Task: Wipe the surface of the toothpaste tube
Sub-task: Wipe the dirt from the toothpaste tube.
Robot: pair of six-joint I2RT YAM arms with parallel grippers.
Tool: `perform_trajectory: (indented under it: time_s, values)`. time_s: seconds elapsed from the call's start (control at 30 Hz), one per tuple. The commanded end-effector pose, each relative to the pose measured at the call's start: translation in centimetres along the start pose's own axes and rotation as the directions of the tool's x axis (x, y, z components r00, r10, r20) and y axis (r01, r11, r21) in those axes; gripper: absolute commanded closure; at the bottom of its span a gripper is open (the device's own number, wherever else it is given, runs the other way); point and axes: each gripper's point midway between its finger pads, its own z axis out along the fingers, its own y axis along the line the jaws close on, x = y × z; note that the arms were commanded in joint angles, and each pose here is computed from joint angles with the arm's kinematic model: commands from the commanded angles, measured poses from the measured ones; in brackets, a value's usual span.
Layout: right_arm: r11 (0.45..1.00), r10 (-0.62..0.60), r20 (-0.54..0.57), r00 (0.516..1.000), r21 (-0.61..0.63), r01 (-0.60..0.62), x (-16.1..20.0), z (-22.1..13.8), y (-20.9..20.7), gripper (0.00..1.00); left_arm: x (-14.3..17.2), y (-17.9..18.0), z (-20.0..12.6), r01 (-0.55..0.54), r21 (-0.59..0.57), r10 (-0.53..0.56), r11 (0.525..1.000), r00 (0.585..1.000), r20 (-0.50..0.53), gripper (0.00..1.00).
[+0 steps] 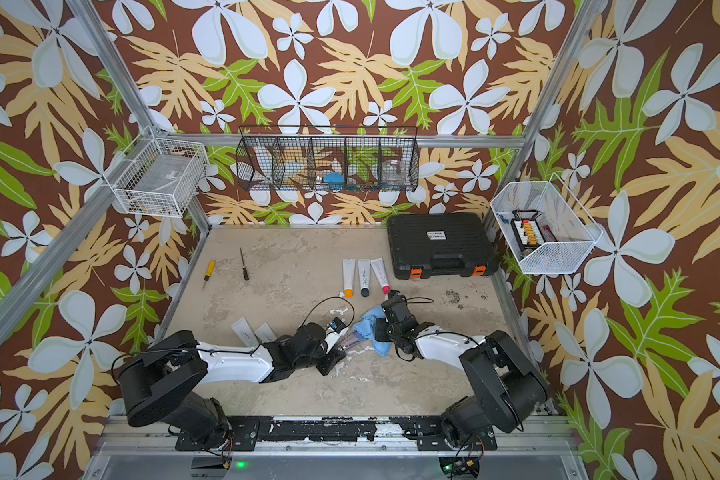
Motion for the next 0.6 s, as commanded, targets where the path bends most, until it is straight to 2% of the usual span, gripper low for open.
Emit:
perform_trajectory:
  time_s: [0.0, 0.3, 0.57]
  values:
    - [0.999, -0.02, -0.062, 0.998, -0.047, 0.017, 1.5, 0.4, 1.0, 1.0, -0.7, -0.3, 0.1, -0.004, 0.017, 0.004, 1.0, 1.0, 0.023, 0.78]
    - [0.992, -0.042, -0.123, 0.991, -0.127, 0.026, 4.6, 0.9, 4.3, 1.0, -0.6, -0.2, 0.5, -0.006, 0.011, 0.005, 1.0, 1.0, 0.012, 0.78]
    - [0.974, -0.022, -0.162, 0.986, -0.225, -0.016, 7.5, 0.2, 7.2, 1.0, -0.5, 0.0, 0.7, -0.004, -0.001, 0.004, 1.0, 1.0, 0.007, 0.78]
